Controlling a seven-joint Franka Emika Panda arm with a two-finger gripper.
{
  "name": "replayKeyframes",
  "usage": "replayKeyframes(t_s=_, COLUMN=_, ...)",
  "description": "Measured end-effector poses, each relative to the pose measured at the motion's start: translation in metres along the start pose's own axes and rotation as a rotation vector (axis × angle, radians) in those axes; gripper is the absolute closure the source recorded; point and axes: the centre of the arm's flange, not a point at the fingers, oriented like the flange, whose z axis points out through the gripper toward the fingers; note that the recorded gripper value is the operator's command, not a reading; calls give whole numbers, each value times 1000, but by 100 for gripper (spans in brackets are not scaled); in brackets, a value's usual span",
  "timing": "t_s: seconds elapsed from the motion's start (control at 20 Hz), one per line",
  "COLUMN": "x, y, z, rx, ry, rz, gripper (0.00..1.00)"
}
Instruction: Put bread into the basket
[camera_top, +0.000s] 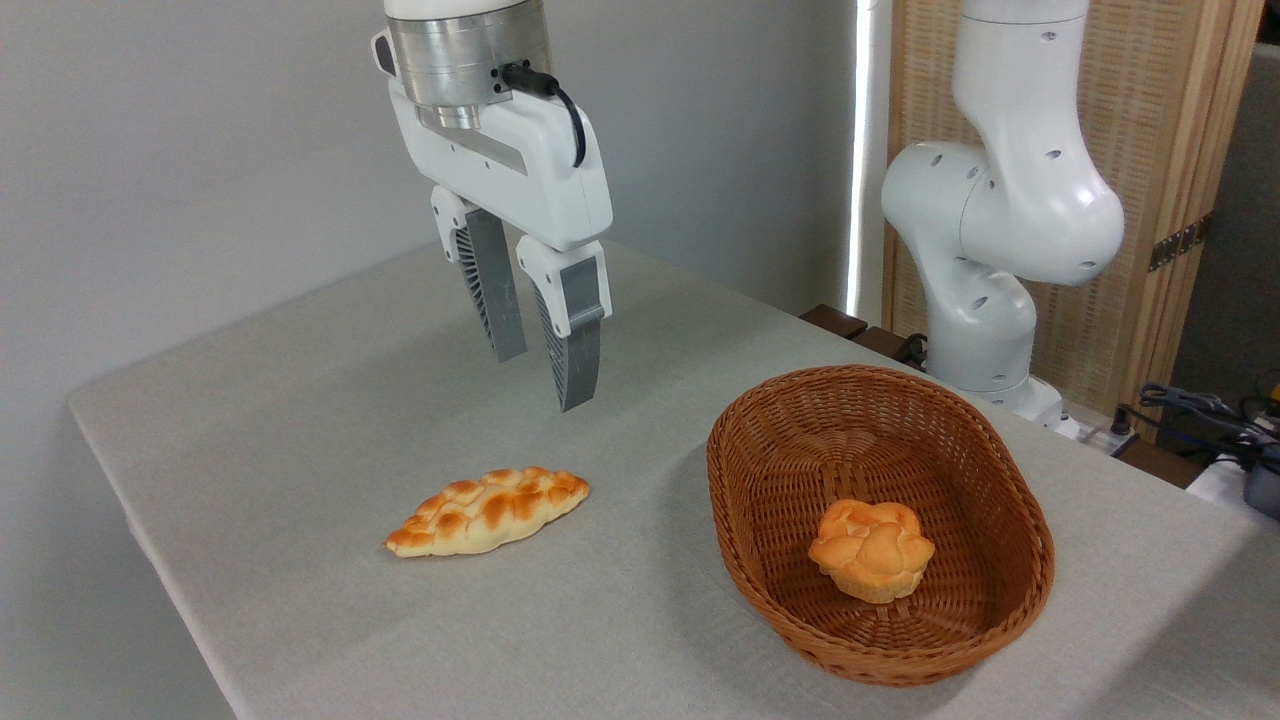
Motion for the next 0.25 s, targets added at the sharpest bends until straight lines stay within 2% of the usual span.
replayKeyframes(t_s=0.25, x=0, y=0, z=1, rx=-4, ry=-4, rz=-13, gripper=0)
